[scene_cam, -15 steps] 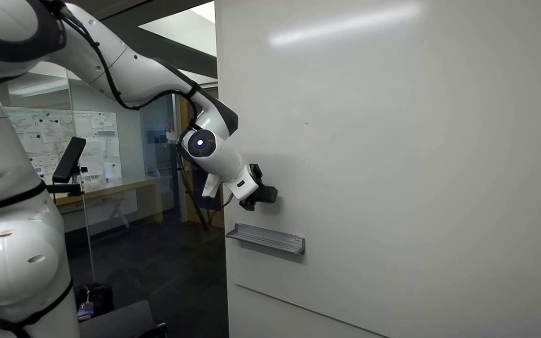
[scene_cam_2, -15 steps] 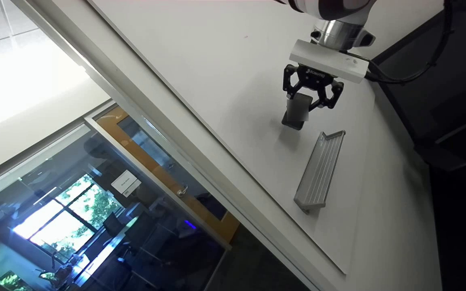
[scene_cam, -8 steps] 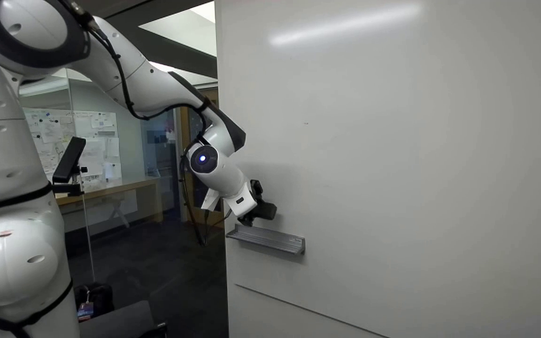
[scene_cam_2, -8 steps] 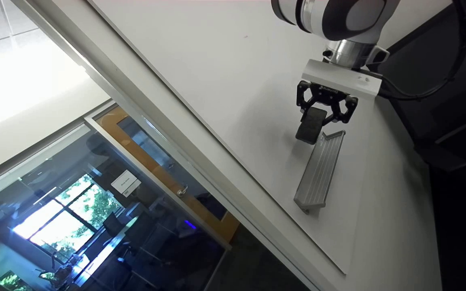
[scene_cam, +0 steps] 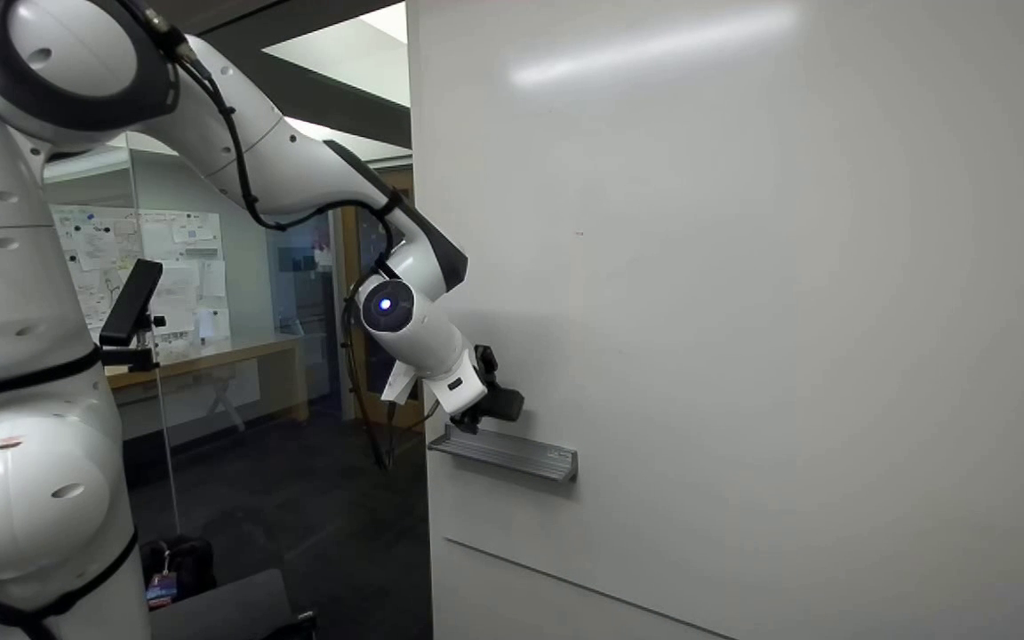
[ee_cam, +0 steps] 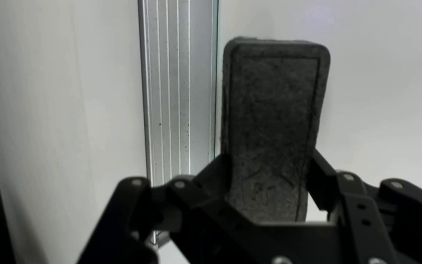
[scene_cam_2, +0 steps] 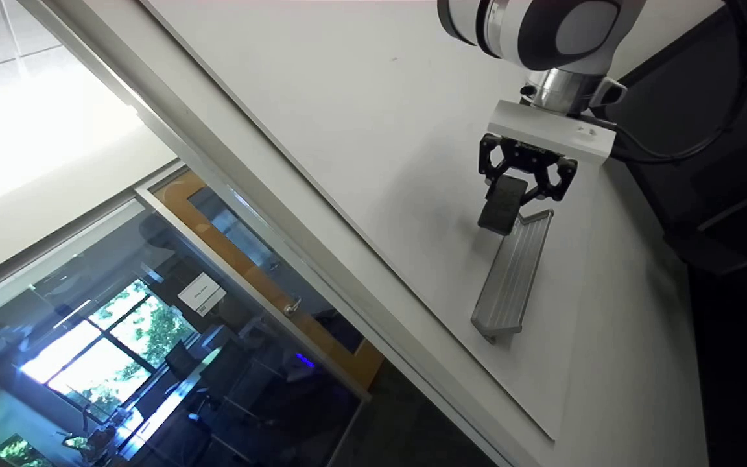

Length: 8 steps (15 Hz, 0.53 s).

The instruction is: Use the eraser to erase the board

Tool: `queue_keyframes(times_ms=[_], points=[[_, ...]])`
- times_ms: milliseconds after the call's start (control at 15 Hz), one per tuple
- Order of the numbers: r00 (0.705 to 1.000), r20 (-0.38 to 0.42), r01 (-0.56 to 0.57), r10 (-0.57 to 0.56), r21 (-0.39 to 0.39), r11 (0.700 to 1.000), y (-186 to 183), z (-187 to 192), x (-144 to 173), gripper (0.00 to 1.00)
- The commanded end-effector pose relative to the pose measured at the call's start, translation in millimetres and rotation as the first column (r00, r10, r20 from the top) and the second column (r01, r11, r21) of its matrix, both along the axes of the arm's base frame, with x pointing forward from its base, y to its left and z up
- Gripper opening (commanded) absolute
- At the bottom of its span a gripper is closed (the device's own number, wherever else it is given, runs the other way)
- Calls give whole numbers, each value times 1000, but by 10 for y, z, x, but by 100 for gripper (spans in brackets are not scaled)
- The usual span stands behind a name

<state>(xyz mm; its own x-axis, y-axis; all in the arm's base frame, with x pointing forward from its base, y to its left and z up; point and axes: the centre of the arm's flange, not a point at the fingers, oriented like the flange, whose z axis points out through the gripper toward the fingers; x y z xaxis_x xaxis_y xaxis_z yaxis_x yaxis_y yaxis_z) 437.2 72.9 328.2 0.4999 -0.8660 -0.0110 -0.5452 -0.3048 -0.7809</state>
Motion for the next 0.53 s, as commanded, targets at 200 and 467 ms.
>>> queue_keyframes(times_ms=[200, 467], points=[[1000, -15, -10, 9, -45, 999, 65, -277, 234, 30], [1000, -17, -9, 7, -90, 996, 76, -491, 332, 30]])
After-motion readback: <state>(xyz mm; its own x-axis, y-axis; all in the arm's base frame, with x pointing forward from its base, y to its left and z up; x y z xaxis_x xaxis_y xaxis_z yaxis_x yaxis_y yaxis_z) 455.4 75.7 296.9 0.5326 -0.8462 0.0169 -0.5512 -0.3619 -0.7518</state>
